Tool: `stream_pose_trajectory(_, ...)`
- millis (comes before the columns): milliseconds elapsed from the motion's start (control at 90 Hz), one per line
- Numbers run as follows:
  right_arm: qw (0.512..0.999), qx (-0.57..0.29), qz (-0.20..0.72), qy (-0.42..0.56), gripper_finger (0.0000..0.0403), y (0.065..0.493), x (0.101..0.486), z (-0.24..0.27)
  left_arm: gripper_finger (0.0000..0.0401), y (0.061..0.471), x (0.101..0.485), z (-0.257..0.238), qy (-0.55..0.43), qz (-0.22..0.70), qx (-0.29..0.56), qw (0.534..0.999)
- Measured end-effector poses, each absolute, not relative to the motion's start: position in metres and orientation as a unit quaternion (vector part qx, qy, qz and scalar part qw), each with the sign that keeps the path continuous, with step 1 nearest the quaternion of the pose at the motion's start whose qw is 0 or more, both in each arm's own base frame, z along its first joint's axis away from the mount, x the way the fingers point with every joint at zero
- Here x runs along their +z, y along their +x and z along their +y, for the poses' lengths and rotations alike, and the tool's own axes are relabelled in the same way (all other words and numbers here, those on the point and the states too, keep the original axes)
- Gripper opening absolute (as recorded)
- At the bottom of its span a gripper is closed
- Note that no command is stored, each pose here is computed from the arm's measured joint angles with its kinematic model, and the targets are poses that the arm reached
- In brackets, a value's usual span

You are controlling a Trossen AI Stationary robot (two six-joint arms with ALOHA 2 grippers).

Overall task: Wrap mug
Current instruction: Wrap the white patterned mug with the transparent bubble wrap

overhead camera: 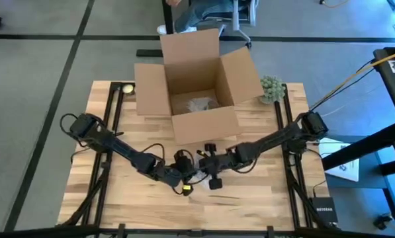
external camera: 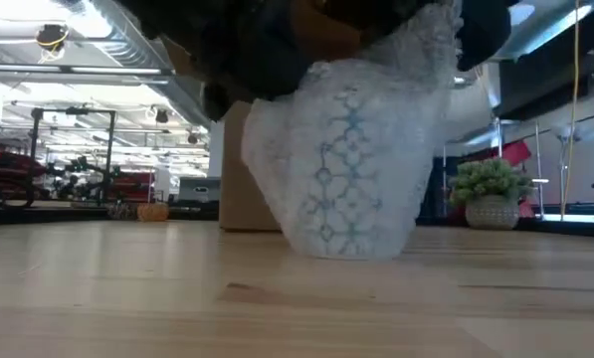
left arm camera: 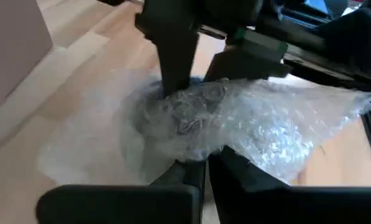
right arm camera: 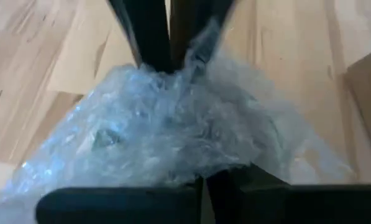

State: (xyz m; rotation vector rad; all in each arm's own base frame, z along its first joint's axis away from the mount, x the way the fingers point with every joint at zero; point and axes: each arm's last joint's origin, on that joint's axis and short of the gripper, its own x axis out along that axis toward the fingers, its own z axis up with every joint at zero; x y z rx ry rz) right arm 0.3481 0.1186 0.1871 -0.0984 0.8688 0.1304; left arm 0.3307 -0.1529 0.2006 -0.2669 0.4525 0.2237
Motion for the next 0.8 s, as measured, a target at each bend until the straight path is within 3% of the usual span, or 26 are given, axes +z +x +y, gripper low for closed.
stream_pose_trajectory(200,0.903,0.068,0.421,-0.047,0.0001,0.348,0.185,0.122,0.0,0.324,0.224,-0.151,-0.085,0.172,0.159,0.969)
stream_pose_trajectory(378,0.904,0.066,0.421,-0.049,0.0,0.348,0.185,0.122,0.0,0.336,0.211,-0.138,-0.085,0.194,0.148,0.966)
stream_pose_trajectory(633,0.9,0.064,0.429,-0.051,0.0,0.346,0.184,0.121,0.0,0.36,0.164,-0.133,-0.135,0.198,0.177,0.955)
stream_pose_trajectory(800,0.878,0.064,0.47,-0.064,0.0001,0.34,0.208,0.121,0.0,0.362,0.164,-0.131,-0.118,0.207,0.161,0.958)
